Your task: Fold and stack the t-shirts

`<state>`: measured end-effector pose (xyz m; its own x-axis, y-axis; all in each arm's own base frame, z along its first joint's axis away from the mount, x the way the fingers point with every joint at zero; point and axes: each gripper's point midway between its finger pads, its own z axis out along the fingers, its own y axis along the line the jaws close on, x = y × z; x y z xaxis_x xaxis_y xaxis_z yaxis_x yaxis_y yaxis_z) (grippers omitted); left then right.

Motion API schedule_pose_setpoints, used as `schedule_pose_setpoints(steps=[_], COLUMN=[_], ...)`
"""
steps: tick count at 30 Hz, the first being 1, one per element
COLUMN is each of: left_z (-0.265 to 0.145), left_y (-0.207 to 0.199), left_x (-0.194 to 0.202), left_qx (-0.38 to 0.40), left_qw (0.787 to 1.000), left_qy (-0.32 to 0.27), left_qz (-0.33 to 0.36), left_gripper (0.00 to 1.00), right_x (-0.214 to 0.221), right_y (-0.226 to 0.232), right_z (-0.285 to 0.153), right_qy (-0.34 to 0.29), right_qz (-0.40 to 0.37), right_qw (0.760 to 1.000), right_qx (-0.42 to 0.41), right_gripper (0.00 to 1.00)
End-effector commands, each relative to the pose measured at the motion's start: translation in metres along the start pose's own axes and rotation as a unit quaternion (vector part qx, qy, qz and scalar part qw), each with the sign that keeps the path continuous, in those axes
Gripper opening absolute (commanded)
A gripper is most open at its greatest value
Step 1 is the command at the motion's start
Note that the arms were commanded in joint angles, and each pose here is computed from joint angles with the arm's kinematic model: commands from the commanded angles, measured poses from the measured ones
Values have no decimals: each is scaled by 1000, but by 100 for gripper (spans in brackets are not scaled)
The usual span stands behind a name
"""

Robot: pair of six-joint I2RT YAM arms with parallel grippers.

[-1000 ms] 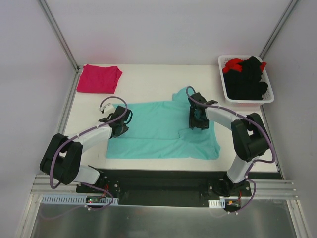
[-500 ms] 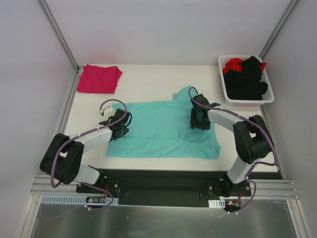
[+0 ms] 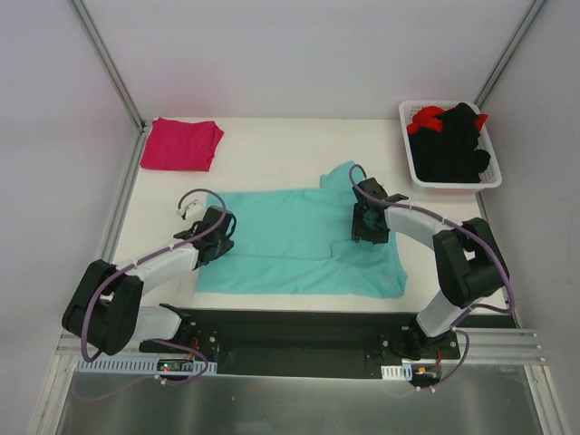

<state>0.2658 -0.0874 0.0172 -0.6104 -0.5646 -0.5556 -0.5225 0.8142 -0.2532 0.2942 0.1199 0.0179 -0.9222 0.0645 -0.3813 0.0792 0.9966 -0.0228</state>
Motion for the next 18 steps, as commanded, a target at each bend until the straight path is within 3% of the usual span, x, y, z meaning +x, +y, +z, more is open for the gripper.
schedule_pose_setpoints(steps=[1, 12, 18], left_z=[-10, -30, -40], left_y=[29, 41, 40], left_x=[26, 26, 17], left_qx=[-32, -23, -13], left_qw=[998, 999, 999], left_qy=[45, 42, 28], left_qz=[15, 2, 6], left_gripper=[29, 29, 29], right_x=[44, 70, 59], right_y=[-23, -31, -28], right_z=[-10, -30, -43], right_qy=[60, 61, 43], right_qz=[-4, -3, -3], right_qw=[998, 998, 999], right_qx=[26, 27, 25], right_gripper=[54, 54, 55])
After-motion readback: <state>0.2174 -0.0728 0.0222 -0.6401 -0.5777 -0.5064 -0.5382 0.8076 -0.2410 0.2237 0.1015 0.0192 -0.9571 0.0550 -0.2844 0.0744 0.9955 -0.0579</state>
